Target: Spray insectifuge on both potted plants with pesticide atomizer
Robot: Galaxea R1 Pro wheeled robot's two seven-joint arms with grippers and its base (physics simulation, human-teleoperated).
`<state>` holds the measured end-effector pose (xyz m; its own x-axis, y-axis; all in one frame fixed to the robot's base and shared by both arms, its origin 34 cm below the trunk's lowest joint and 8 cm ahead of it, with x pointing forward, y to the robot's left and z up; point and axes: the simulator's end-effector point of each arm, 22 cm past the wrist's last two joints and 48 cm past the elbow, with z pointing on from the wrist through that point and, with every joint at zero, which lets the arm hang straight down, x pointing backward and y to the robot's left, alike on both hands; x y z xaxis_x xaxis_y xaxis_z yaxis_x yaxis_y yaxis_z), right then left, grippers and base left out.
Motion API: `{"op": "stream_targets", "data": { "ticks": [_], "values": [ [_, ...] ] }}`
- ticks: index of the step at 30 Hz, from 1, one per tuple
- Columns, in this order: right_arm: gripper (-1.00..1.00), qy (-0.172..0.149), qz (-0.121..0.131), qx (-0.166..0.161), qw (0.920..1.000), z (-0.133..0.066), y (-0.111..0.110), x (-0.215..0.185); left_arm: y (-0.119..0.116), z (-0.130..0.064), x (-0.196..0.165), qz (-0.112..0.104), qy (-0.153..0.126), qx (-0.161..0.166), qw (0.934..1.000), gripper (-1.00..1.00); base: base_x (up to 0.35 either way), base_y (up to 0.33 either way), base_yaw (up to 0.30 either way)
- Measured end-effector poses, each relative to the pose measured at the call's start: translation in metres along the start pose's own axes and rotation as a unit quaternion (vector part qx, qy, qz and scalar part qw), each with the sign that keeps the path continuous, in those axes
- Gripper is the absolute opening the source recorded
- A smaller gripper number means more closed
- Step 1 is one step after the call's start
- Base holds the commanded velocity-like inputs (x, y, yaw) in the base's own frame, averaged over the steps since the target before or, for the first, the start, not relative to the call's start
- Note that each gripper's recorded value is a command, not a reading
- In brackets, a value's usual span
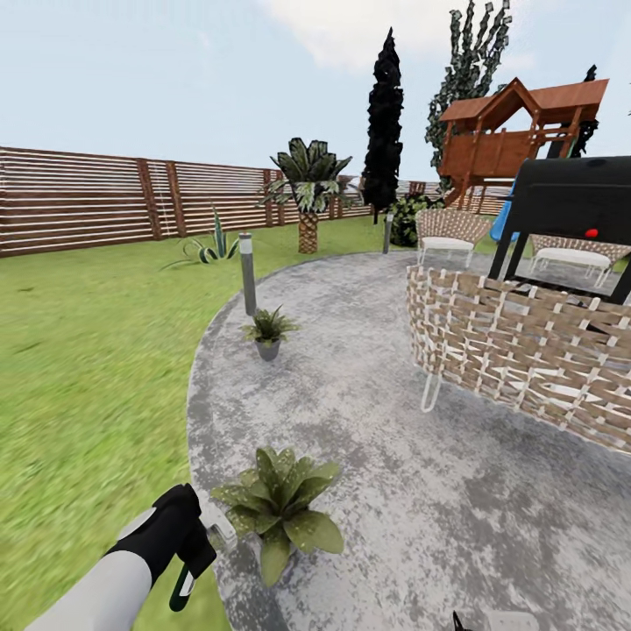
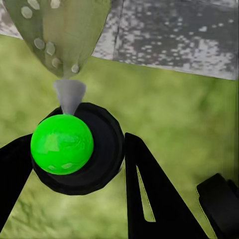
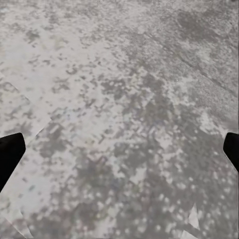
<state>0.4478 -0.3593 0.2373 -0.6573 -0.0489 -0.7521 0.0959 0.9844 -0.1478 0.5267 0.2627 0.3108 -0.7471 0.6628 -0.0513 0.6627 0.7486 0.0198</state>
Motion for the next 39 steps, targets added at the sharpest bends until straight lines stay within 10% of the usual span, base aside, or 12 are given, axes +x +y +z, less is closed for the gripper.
{"op": "stream_targets", "data": {
  "ticks": [30,35,39],
  "values": [
    [1.00,0.000,-0.002,0.004,1.0000,0.001,-0.006,0.000,-0.009,-0.004,0.002,0.004,0.012,0.026,0.9996,-1.00,0.014,-0.064,0.106],
    [1.00,0.001,-0.003,0.004,1.0000,0.000,-0.008,0.001,-0.007,-0.006,0.024,-0.055,0.067,0.017,0.9961,-1.00,0.000,0.000,0.001],
    [1.00,0.001,-0.002,0.004,1.0000,0.000,-0.006,0.001,-0.007,-0.006,0.024,-0.061,0.070,0.016,0.9956,-1.00,0.000,-0.246,0.104]
  ]
}}
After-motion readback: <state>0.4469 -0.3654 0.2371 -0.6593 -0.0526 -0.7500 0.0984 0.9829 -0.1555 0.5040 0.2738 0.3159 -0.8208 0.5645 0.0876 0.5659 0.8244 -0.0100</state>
